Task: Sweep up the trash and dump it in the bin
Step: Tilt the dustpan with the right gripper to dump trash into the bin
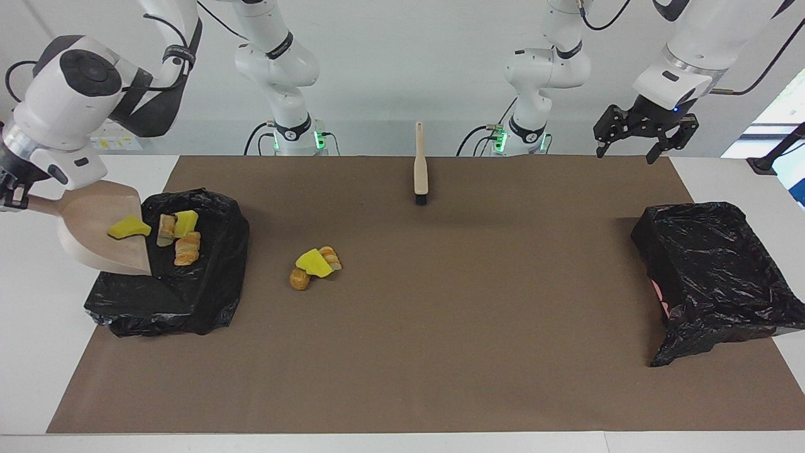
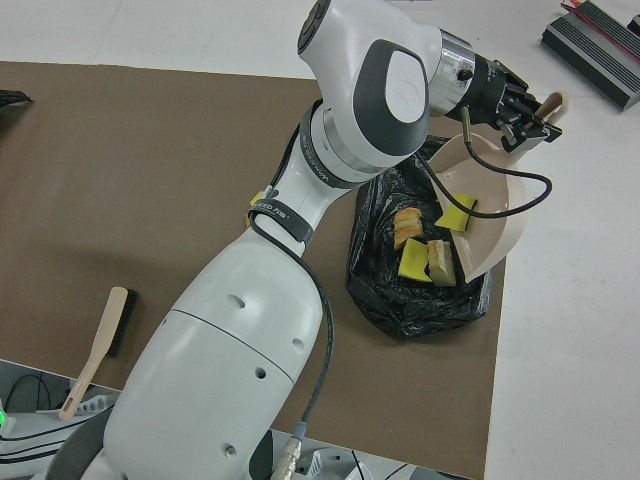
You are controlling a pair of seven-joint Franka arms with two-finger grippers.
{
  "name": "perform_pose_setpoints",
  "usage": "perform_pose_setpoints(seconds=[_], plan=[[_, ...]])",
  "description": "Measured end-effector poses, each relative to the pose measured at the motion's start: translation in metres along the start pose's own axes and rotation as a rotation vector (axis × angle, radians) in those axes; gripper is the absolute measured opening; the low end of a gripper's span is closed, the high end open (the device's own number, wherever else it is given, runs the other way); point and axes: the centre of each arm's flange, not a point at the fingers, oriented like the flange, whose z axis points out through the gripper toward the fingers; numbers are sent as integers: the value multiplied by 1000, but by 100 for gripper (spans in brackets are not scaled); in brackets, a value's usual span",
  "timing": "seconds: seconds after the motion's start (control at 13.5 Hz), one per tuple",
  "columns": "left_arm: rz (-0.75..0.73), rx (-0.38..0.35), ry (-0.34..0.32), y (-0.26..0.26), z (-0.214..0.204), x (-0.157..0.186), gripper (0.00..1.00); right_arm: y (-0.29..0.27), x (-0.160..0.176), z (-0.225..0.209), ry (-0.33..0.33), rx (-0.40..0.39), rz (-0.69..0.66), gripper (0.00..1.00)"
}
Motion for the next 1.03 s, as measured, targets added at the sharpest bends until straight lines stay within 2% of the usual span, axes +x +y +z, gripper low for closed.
perform_pose_setpoints(seconds=[0.07,0.3,0.52,0.66,1.03], plan=[[2,-1,-6,0,0,-1,100,-1,1,-2,-6,1,-5,32],[5,-1,-6,-1,-3,-2,100,9,8,-23,-91,-14,-12,32],[5,-1,-3,-1,-4,-3,100,9,26,-34,-133,-21,14,32],[3,-1,2,-2,-7,-5,100,3,34,-37,-144,-13,35,32],[0,-1,3,-3,-9,-6,100,-8,44,-63,-148,73,109,32]])
